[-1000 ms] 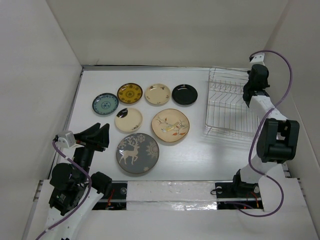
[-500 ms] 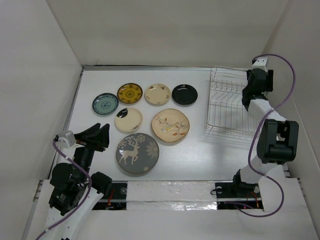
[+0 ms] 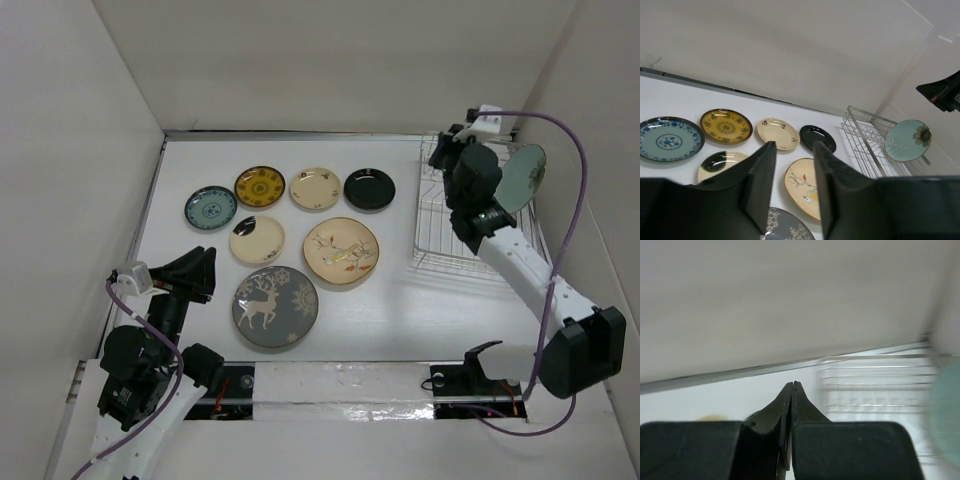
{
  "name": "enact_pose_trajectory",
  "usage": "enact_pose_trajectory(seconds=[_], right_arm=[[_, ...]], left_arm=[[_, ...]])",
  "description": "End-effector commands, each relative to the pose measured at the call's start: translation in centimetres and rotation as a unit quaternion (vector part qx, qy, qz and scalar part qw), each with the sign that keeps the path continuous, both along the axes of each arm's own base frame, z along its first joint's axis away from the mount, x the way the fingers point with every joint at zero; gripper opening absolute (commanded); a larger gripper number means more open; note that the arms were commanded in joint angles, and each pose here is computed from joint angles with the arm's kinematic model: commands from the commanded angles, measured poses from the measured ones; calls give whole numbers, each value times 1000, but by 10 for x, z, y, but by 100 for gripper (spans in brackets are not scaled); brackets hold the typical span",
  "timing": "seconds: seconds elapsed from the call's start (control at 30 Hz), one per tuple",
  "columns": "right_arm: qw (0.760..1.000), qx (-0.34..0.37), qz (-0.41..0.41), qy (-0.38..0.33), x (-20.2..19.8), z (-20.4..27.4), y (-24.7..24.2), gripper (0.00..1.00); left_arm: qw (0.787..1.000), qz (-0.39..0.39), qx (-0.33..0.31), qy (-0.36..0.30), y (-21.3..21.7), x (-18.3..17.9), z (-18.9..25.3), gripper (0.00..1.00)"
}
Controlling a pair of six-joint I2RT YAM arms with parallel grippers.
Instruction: Load the plates into the dish rack
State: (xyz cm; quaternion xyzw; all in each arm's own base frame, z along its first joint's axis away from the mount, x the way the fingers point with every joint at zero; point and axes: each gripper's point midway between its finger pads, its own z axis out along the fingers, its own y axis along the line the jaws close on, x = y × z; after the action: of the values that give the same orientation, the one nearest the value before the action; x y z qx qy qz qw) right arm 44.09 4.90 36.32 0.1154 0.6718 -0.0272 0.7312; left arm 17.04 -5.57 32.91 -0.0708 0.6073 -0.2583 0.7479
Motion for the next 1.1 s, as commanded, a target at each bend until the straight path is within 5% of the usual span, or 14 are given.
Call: enact_pose_trajectory(seconds=[0.0, 0.17, 0.27, 0.4, 0.5, 0.7, 1.07], right_arm=[[976, 102, 187, 54, -30, -46, 110, 0], [918, 119, 329, 186, -96, -132, 224, 0], [879, 128, 374, 266, -146, -184, 266, 6], [828, 198, 406, 331, -202, -235, 296, 52], [810, 215, 409, 361, -221, -261, 309, 65], [782, 225, 419, 404, -243, -302, 329, 66], [765, 268, 424, 405, -243, -334, 345, 51]], left_arm=[[998, -1, -29, -60, 12, -23, 23, 29], [999, -3, -16, -43, 7, -14, 18, 3], [1000, -3, -6, -29, 3, -8, 13, 0], [1000, -5, 13, -5, -4, 3, 5, 0], [1000, -7, 22, 8, -8, 9, 0, 1], [999, -6, 38, 34, -14, 20, -9, 24], [997, -8, 58, 56, -20, 32, -19, 28]])
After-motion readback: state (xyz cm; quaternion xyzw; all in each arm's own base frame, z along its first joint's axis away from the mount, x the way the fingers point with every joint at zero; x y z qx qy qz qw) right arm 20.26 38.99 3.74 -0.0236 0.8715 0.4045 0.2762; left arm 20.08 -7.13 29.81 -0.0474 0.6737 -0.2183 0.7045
